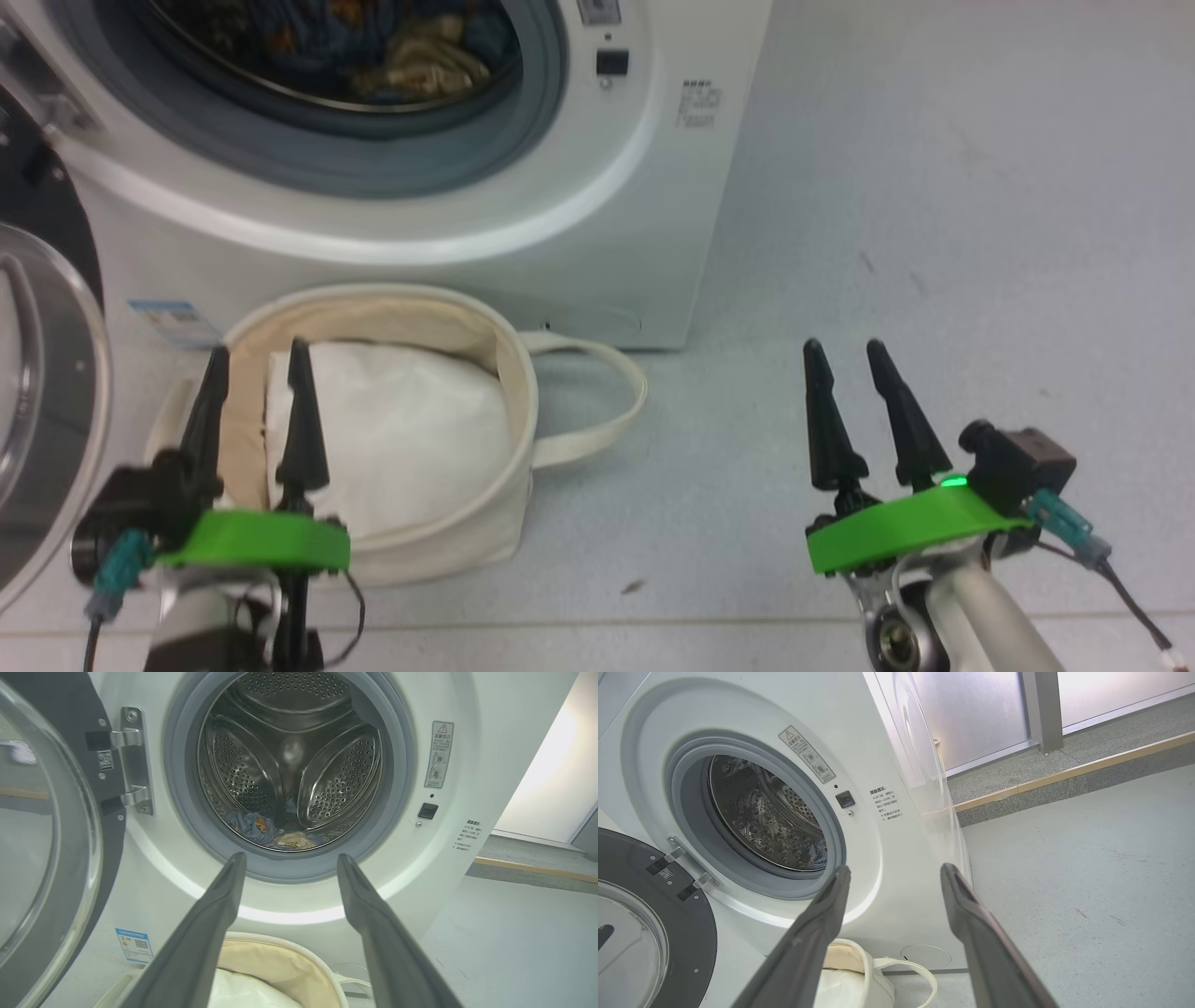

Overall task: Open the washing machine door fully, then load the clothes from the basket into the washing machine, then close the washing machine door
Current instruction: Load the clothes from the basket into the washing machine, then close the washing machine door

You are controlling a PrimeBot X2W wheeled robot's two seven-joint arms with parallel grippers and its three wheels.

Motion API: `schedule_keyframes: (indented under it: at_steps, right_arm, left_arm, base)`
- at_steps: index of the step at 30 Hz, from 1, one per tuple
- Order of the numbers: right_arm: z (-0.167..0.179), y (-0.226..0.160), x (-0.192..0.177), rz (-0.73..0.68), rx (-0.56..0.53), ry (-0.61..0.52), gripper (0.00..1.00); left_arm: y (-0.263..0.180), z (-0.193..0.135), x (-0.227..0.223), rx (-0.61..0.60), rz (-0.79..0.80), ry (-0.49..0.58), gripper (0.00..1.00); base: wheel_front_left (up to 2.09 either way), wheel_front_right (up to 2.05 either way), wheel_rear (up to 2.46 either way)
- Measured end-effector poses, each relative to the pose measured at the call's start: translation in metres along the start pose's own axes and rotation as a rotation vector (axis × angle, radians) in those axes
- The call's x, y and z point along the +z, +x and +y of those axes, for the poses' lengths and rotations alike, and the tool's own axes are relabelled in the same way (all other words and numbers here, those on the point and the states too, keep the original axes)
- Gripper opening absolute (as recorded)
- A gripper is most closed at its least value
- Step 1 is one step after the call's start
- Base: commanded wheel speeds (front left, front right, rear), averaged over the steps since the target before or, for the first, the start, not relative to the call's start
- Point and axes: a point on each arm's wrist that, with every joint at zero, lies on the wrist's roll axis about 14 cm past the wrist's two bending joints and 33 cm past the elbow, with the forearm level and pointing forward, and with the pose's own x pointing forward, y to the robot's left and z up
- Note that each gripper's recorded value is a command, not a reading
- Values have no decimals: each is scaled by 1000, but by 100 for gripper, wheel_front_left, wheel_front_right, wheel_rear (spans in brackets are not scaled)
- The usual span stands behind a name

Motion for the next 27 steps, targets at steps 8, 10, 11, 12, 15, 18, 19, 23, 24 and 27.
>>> schedule_keyframes:
  at_steps: [8,10,11,12,15,18,19,23,24,27]
  right_arm:
    - [3,-22,8,-16,-16,13,100]
    - [3,-25,8,-18,-19,12,100]
    - [3,-25,9,-20,-18,12,100]
    - [4,-26,10,-22,-17,11,100]
    - [5,-27,14,-33,-13,9,100]
    - [8,-26,14,-33,-5,10,100]
    - [9,-26,14,-32,-3,10,100]
    - [8,-27,14,-32,-5,10,100]
    - [8,-27,14,-32,-6,10,100]
    - [7,-27,12,-26,-8,-11,100]
  left_arm:
    - [-39,2,2,3,11,10,100]
    - [-41,-5,7,-18,-2,10,100]
    - [-42,-8,9,-27,-9,9,100]
    - [-42,-11,11,-28,-14,2,100]
    - [-45,-17,12,-41,-15,-5,100]
    - [-50,-19,9,-45,-4,-2,100]
    - [-50,-20,9,-48,-3,-2,100]
    - [-49,-23,10,-55,-8,-3,100]
    - [-49,-23,10,-56,-8,-3,100]
    - [-48,-24,7,-59,0,-4,100]
  base:
    - [0,0,0]
    - [0,0,0]
    - [0,0,0]
    - [0,0,0]
    - [0,0,0]
    - [0,0,0]
    - [0,0,0]
    - [0,0,0]
    - [0,0,0]
    - [0,0,0]
